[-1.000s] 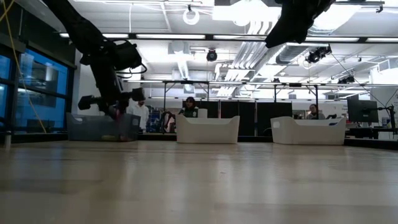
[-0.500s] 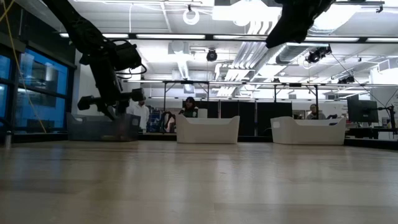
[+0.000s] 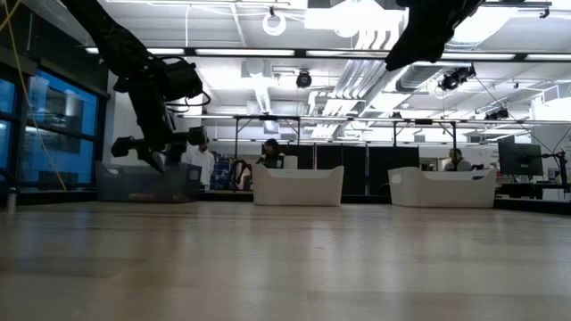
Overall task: Pick & Place Markers
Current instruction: Return to Home Position
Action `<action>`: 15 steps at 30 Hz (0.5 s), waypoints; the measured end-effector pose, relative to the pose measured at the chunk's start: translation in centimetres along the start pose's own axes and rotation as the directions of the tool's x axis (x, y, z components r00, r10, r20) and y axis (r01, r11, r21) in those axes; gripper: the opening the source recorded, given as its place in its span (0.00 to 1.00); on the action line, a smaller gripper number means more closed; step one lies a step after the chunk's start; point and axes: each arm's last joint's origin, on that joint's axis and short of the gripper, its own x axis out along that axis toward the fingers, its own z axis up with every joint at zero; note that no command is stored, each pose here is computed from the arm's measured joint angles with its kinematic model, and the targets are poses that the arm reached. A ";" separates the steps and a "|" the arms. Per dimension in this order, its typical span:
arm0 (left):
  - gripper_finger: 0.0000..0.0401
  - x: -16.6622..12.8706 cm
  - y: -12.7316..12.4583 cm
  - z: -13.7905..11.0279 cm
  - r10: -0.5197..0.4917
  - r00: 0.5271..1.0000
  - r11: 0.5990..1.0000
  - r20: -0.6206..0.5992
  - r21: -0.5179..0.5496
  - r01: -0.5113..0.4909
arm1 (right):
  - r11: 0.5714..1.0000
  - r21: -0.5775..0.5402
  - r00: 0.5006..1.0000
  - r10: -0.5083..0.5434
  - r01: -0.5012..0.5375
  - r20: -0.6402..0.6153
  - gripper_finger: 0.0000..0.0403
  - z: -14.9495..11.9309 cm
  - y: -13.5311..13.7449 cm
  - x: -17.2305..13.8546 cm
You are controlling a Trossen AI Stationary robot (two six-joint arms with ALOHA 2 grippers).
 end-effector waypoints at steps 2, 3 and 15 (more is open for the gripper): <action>0.32 -0.2 -0.3 0.2 -0.043 0.999 0.999 -0.001 0.014 0.043 | 1.000 0.002 1.000 0.002 -0.002 0.011 0.30 0.0 -0.1 -0.3; 0.33 -0.4 -0.4 0.4 -0.069 0.998 0.997 -0.001 0.029 0.069 | 1.000 0.004 1.000 0.001 -0.002 0.018 0.30 0.0 -0.1 -0.6; 0.33 -4.7 -3.4 1.0 -0.466 0.884 0.869 0.038 0.210 0.449 | 0.991 0.133 0.992 -0.026 0.009 0.124 0.30 -3.0 -2.8 -4.0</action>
